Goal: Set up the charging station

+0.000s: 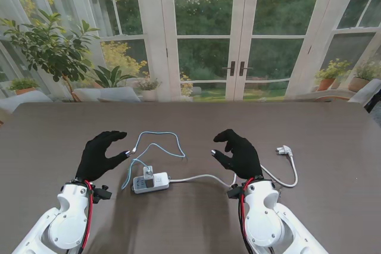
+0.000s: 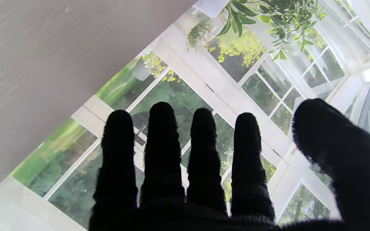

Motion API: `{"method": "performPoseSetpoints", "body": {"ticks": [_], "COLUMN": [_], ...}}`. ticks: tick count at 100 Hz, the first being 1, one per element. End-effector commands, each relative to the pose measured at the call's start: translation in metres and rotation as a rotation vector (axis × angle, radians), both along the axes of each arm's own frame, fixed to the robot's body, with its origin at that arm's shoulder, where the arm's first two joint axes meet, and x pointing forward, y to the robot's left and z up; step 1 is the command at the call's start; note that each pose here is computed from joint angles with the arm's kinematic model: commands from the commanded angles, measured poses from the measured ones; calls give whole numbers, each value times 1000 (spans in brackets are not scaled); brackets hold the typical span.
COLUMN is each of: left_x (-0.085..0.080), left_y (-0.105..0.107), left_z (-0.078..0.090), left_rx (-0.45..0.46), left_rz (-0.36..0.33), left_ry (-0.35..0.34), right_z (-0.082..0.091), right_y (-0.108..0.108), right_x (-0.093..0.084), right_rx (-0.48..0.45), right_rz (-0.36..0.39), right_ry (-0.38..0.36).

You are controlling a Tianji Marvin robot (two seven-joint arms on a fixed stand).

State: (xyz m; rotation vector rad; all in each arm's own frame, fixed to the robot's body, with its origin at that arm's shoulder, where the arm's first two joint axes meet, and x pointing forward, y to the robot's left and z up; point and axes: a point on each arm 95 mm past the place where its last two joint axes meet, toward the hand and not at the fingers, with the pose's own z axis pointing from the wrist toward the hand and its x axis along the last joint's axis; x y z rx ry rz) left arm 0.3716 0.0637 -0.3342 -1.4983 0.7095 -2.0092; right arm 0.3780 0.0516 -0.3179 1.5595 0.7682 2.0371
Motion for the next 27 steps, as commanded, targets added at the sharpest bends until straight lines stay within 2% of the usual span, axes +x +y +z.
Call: {"method": "performPoseSetpoints", "body": {"ticks": [1, 27], "left_x": [-3, -7], "left_y": [-5, -5], "left_z": [0, 2], "left_rx": [-4, -12], "left_rz": [-5, 11], "left_ry": [1, -5], "right_z": [-9, -4], "right_y": [0, -9], "right_x": [-6, -9], "right_rx": [-17, -15], "right_rz": [8, -4], "right_ry": [18, 5]}}
